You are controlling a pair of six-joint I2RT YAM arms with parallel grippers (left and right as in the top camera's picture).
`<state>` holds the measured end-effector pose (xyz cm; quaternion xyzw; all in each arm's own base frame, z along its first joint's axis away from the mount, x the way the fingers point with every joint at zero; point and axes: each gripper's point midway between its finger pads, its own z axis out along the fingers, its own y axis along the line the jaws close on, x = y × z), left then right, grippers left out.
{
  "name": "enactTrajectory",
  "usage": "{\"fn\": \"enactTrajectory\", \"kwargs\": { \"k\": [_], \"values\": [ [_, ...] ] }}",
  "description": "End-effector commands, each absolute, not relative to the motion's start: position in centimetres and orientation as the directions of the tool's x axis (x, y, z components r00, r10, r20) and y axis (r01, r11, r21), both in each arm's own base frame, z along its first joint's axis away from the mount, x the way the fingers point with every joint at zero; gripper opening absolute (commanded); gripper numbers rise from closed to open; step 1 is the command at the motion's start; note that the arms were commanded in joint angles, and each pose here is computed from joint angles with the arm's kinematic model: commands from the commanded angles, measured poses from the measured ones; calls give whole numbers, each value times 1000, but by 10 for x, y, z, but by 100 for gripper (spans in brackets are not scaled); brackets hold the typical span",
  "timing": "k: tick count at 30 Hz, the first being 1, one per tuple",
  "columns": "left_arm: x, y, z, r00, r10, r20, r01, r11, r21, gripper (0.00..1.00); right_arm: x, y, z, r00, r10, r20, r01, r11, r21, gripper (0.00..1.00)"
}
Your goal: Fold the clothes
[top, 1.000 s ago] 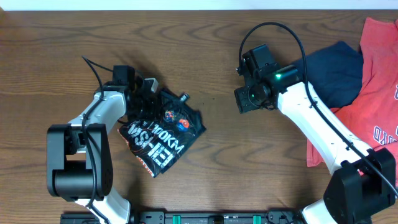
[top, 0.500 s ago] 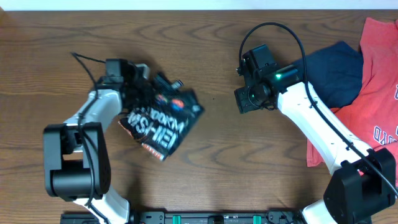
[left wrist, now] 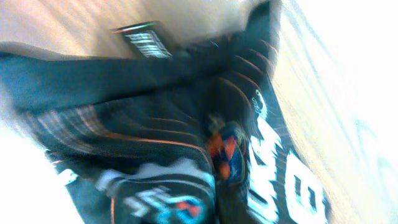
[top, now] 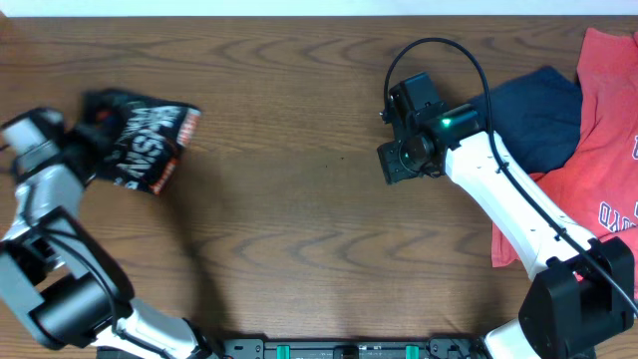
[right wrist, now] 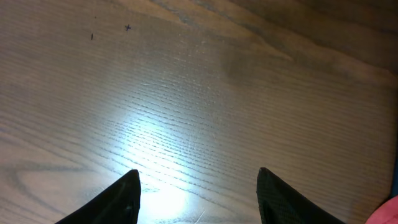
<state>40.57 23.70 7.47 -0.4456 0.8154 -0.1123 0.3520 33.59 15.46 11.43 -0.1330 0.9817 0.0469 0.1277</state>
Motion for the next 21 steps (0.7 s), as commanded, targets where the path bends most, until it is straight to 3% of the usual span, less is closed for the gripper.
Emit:
{"fn": "enactTrajectory", "kwargs": {
  "k": [1,3,8,16,18,21],
  "values": [
    [387,268,74,-260,-857,-445,-708,483,-515,52,340,149,121,-933,-222,-283,-246,968,48,58],
    [377,278,72,-238,-869,-434,-727,456,-513,98,340,149,121,-933,-222,-284,-246,968,49,58],
    [375,282,78,-226,-878,-422,-702,447,-554,98,339,148,121,-934,-223,-280,-245,968,48,59],
    [409,240,131,-316,-829,-460,-460,559,-690,98,340,150,121,-932,-222,-285,-248,967,57,60],
    [417,217,137,-365,-804,-470,-427,593,-682,98,340,155,122,-932,-219,-288,-252,964,82,63],
    [429,168,134,-484,-735,-475,-362,663,-656,98,343,163,125,-946,-139,-292,-195,966,171,80]
  ]
}}
